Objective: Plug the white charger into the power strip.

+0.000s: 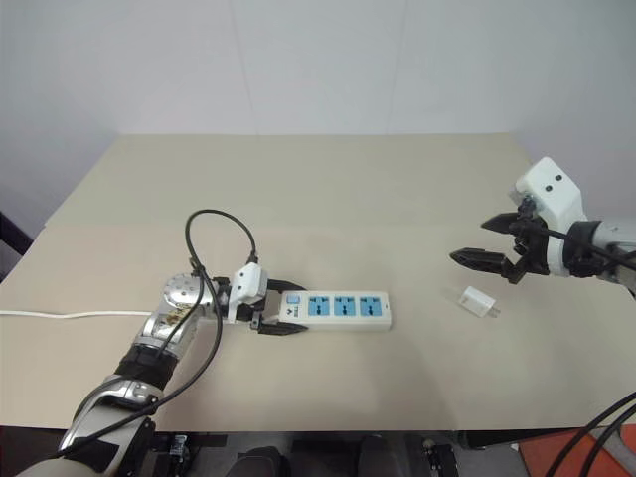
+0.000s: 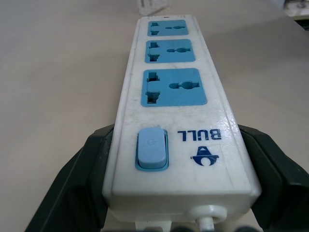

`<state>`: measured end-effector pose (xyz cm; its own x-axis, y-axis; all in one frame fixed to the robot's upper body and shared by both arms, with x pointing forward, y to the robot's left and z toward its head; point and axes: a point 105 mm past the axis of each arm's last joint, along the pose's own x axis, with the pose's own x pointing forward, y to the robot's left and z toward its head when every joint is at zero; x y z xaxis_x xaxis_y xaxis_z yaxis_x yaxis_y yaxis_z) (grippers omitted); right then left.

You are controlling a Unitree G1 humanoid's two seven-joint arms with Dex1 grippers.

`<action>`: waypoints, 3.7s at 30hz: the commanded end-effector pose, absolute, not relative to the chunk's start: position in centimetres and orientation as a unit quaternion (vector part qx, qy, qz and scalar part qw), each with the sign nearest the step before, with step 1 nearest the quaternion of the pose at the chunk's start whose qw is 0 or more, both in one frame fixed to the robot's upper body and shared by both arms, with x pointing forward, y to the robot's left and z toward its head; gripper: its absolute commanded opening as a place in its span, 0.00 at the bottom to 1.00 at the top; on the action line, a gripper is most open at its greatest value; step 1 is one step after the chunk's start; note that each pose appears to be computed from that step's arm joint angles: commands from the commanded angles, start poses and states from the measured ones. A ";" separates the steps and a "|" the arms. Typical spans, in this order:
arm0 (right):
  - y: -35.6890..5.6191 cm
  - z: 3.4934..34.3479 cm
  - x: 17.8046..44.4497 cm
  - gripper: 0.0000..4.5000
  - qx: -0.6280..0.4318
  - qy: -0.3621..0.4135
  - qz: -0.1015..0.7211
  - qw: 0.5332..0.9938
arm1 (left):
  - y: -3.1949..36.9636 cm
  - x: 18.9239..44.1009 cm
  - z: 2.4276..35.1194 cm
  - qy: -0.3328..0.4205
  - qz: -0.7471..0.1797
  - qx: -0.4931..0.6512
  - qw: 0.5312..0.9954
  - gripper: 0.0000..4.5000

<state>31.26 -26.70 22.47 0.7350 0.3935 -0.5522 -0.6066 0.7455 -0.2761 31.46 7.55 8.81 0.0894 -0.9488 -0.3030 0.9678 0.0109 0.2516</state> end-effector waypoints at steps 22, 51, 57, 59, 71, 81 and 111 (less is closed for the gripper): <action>-27.3 16.9 34.3 1.00 -0.317 0.431 0.292 0.793 | 6.6 30.9 7.7 0.053 -0.663 0.217 0.715 0.73; -27.0 12.1 35.6 0.96 -0.333 0.511 0.308 0.730 | 7.0 30.0 7.3 0.071 -0.673 0.222 0.702 0.73; -27.4 11.8 35.6 0.58 -0.334 0.517 0.307 0.726 | 7.0 29.9 7.3 0.072 -0.671 0.222 0.703 0.73; -27.5 11.8 35.5 0.43 -0.334 0.519 0.308 0.724 | 7.0 29.9 7.3 0.072 -0.671 0.223 0.704 0.73; -23.7 15.4 37.0 0.25 -0.321 0.403 0.349 0.783 | 7.6 30.2 7.2 0.081 -0.668 0.229 0.703 0.73; -11.6 22.6 35.0 0.25 -0.167 0.082 0.496 0.848 | 8.1 30.6 7.5 0.088 -0.667 0.233 0.702 0.73; -3.1 14.1 30.2 0.25 -0.081 0.010 0.647 0.758 | 9.9 29.7 7.2 0.107 -0.658 0.233 0.708 0.73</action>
<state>30.35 -3.25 13.89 0.1734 0.9747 -0.1408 -0.9837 0.1646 -0.0724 30.36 9.35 8.19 0.1348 -0.9042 -0.4052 0.9760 0.0505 0.2119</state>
